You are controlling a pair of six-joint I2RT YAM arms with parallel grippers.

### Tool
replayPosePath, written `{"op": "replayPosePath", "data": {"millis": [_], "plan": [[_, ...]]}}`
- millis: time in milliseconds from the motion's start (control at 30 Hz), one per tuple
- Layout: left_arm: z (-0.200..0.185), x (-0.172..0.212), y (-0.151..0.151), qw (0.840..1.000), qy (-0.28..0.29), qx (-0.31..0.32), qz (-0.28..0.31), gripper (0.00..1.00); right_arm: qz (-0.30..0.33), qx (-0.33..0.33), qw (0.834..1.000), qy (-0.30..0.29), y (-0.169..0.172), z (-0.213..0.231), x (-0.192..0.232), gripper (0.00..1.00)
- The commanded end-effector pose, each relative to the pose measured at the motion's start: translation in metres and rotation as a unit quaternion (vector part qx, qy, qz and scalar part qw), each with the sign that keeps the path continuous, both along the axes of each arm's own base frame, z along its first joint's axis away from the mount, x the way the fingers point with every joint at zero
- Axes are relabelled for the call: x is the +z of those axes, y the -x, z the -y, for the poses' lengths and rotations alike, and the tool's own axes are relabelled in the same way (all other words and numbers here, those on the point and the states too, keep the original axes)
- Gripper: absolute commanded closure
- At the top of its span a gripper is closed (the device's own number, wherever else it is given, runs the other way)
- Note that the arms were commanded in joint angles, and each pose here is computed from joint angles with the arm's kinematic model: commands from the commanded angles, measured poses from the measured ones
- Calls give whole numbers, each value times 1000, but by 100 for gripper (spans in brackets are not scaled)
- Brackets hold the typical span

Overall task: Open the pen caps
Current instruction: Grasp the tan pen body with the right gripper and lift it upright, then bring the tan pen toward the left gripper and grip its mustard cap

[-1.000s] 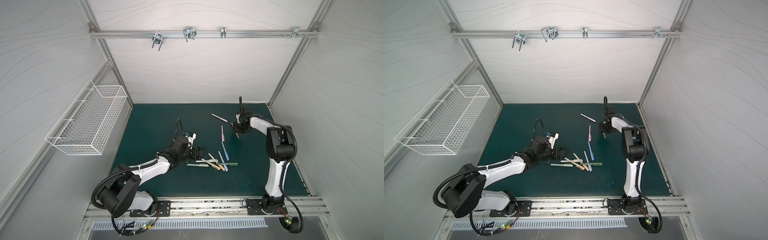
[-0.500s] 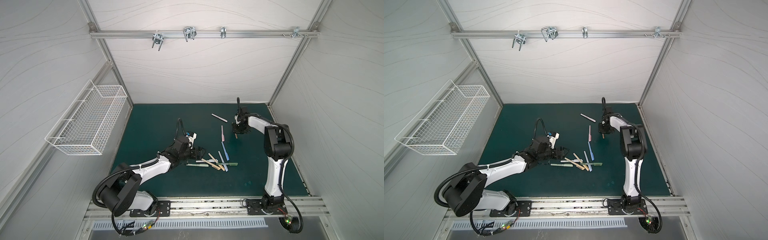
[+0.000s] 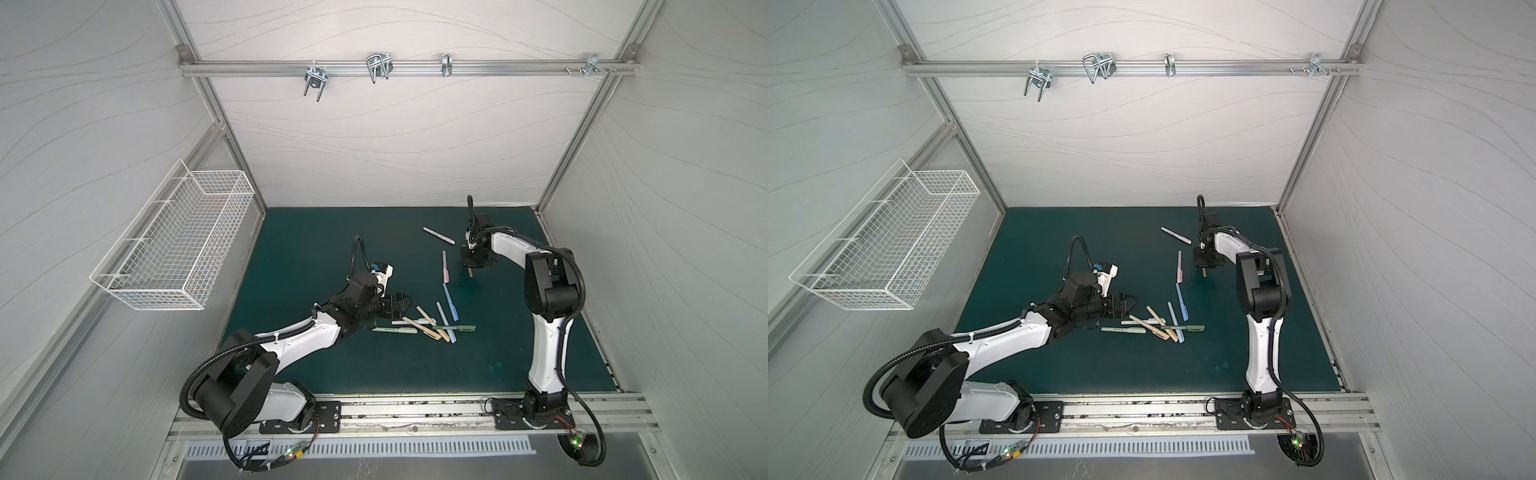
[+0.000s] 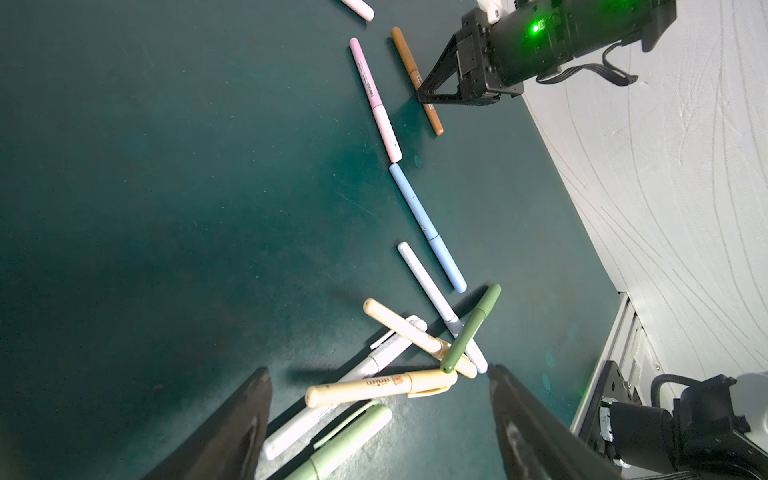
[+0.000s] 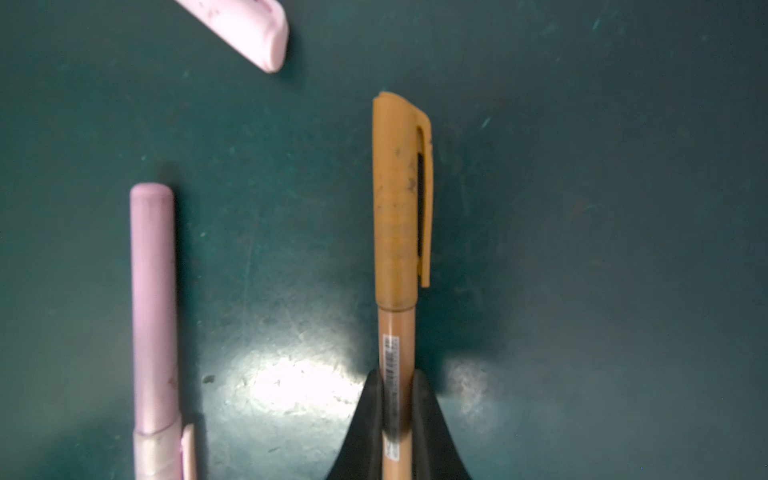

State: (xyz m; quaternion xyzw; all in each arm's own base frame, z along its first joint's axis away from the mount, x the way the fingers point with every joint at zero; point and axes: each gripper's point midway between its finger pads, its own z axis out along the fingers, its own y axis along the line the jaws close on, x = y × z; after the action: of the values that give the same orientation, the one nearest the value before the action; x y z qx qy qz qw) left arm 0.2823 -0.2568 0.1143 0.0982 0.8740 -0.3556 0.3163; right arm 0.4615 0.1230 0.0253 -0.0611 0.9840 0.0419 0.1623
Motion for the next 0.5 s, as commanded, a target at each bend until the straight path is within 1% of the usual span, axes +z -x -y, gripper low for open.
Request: {"op": "replayPosePath", "data": {"millis": [0,67,133,167,233,367,467], "plan": [[3,18,-5,1000,12,2,23,18,-3,7,1000,17,14,4,8,92],[3,19,-4,1000,13,2,23,18,13,5,1000,9,18,4,22,92],[4,21,-4,1000,18,1,24,18,34,4,999,-11,25,0,39,91],[4,24,-3,999,24,-1,28,18,47,3,999,-25,29,-2,48,91],[6,32,1,998,42,-8,44,18,77,-2,994,-71,42,-10,68,90],[1,46,6,995,59,-7,75,18,133,-4,978,-161,77,-29,107,94],[-1,53,9,994,71,-7,86,18,167,19,965,-203,105,-45,138,92]]}}
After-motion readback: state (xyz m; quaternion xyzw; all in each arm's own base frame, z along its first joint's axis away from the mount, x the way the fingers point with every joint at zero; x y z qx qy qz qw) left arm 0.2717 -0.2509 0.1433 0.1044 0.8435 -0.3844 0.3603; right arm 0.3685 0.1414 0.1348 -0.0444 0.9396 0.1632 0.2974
